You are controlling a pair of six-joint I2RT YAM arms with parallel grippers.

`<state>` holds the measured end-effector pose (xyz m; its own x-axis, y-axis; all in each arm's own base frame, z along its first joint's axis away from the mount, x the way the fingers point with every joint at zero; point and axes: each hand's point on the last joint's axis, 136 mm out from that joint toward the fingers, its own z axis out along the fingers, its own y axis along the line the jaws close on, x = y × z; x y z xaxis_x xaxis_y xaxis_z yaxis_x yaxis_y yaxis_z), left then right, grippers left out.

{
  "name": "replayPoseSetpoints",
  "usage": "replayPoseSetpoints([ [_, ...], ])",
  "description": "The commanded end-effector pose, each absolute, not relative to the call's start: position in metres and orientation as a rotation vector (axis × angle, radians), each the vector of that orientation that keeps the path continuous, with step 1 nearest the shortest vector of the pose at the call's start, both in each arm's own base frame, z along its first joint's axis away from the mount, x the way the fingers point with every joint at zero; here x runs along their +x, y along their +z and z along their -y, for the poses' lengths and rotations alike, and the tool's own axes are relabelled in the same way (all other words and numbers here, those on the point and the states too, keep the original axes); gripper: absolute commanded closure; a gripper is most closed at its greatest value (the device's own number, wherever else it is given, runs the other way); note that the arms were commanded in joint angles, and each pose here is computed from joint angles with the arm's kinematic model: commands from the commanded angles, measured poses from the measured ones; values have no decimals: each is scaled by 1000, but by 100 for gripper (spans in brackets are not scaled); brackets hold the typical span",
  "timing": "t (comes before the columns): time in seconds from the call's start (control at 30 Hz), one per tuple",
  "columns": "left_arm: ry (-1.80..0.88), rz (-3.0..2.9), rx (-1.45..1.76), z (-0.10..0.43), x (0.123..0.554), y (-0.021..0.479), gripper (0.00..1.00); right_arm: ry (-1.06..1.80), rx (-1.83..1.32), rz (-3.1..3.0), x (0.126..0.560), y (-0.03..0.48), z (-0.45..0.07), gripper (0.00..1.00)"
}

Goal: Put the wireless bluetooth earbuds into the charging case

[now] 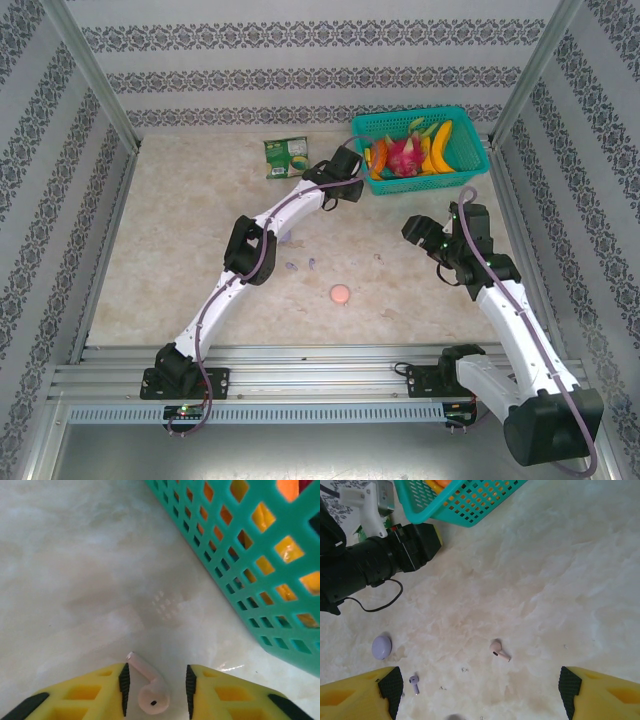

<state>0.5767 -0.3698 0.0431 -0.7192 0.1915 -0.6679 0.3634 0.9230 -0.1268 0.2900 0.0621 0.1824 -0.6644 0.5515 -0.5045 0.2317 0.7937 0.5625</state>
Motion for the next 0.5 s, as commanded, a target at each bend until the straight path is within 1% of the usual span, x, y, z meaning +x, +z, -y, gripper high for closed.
replayPoseSetpoints([
  [0.0,-328,-2441,409,374,566,26,59,596,566,-2253,290,199,-57,16],
  [0.03,-324,-2447,408,373,566,25,56,599,567,-2249,290,200,-57,16],
  [0.13,-317,-2458,406,372,564,24,52,610,564,-2238,291,204,-58,16],
  [0.23,-311,-2471,400,369,563,23,52,625,560,-2229,292,208,-59,16],
  [0.37,-319,-2466,388,369,565,23,58,631,549,-2221,292,213,-60,16],
  [0.47,-331,-2459,386,371,566,24,65,629,545,-2212,290,218,-58,16],
])
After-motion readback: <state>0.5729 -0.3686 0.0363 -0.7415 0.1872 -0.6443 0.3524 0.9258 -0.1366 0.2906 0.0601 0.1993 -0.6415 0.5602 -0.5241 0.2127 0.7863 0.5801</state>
